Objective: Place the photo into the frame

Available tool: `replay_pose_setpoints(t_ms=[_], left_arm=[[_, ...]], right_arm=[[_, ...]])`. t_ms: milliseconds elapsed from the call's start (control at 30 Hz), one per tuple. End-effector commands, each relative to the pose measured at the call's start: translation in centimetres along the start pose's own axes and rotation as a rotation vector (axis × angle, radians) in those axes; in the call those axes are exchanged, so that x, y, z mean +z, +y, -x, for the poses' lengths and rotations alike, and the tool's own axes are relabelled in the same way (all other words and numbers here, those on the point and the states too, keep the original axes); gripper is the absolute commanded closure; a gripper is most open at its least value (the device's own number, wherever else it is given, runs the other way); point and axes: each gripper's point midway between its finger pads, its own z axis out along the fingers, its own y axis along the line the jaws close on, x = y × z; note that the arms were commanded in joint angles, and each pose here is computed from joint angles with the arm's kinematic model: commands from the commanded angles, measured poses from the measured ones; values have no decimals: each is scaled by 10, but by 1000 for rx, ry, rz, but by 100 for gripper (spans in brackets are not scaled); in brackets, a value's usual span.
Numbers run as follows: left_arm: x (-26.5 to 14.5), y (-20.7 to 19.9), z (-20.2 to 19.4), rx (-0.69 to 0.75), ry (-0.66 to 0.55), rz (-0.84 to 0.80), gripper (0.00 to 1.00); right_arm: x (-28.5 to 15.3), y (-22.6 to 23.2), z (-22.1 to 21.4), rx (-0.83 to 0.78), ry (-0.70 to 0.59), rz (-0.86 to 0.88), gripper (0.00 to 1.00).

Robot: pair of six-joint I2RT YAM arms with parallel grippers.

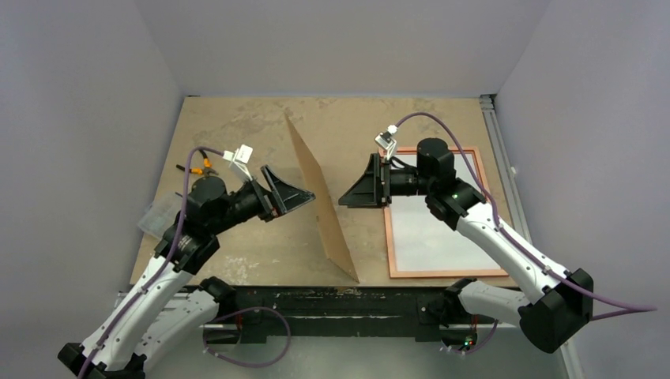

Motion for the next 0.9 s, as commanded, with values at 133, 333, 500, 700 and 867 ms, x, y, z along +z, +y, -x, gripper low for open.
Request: replay_pose_setpoints(t_ms=[133,333,500,700,867], left_arm=[[-2,24,10,-18,-21,193,2],[-27,81,0,-46,-30,483,24],[-24,107,-10,-51,-27,531,48],[-5,125,-13,-73,-47,512,50],[7,126,-6,-88,-104,459,51]], right_arm=[[3,1,3,-23,-16,14,11],[4,-6,0,-15,-10,0,11],[7,-13,0,-4,-4,-12,11],[8,-22,-3,9,0,-34,11],[9,-35,-9,18,16,-64,11]])
